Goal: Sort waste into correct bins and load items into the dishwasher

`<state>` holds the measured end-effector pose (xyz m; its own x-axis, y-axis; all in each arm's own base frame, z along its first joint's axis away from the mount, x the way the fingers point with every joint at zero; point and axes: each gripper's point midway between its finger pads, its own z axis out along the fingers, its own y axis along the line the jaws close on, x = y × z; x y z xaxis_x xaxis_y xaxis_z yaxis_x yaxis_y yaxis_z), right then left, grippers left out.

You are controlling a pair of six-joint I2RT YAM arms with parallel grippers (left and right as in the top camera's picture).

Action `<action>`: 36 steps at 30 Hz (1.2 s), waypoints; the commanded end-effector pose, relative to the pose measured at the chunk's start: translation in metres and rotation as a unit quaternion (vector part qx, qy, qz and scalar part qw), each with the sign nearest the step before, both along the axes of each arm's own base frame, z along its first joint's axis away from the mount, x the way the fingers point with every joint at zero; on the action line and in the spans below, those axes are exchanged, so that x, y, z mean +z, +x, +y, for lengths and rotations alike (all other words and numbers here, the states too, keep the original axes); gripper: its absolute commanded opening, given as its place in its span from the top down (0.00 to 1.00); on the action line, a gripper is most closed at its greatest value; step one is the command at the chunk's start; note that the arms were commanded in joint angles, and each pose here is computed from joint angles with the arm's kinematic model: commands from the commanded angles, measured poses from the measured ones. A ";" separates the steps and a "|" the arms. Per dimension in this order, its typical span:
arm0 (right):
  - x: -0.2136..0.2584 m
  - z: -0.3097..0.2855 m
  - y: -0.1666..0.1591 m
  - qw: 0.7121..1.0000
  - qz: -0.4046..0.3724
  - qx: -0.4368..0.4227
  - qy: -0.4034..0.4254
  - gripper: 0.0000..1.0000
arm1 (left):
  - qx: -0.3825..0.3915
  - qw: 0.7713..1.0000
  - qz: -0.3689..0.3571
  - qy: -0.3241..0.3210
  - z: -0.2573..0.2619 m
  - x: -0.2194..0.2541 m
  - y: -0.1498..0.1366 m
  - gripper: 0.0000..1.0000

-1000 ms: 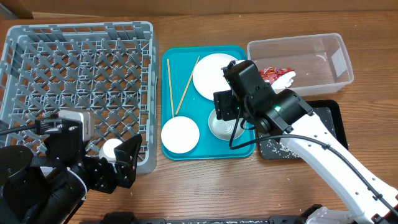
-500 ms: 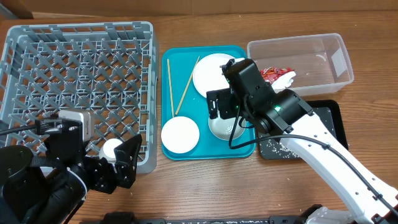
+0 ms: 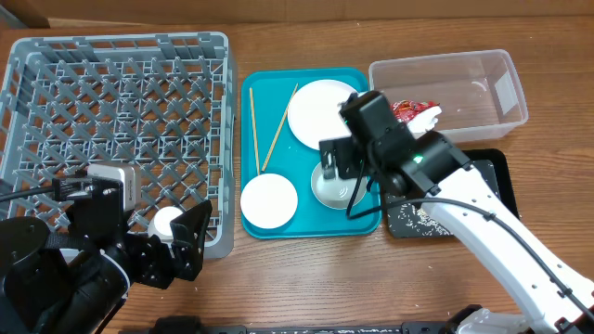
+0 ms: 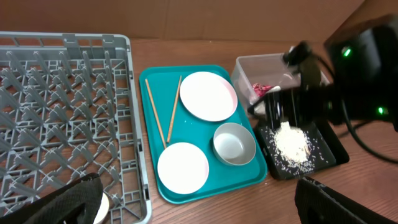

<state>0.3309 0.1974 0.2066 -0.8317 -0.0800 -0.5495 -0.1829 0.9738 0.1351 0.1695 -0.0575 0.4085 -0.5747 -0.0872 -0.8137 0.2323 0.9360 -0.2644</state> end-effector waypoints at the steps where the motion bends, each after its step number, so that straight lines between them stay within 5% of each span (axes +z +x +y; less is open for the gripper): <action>1: 0.053 -0.031 0.030 0.993 -0.104 -0.047 0.010 0.00 | -0.012 1.000 -0.008 0.003 -0.003 0.003 -0.001 0.00; 9: 0.129 -0.090 0.001 0.975 -0.222 -0.033 -0.007 0.00 | -0.012 1.000 -0.008 0.003 -0.003 0.003 -0.001 0.00; 14: 0.137 -0.144 -0.027 0.961 -0.261 -0.091 -0.009 0.00 | -0.012 1.000 -0.008 0.003 -0.003 0.003 -0.001 0.00; 18: 0.126 -0.177 -0.044 0.936 -0.326 -0.130 0.020 0.00 | -0.012 1.000 -0.008 0.003 -0.003 0.003 -0.001 0.00; 24: 0.049 -0.207 -0.074 0.906 -0.384 -0.178 0.016 0.00 | -0.012 1.000 -0.008 0.003 -0.003 0.003 -0.001 0.00; 36: -0.019 -0.212 -0.087 0.860 -0.475 -0.185 0.030 0.00 | -0.012 1.000 -0.008 0.003 -0.003 0.003 -0.001 0.00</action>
<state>0.2424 -0.0135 0.1959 -0.0029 0.1503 -0.9886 0.0828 0.9853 0.1495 0.1700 -0.0575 0.4080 -0.5769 -0.0873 -0.8121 0.2316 0.9360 -0.2651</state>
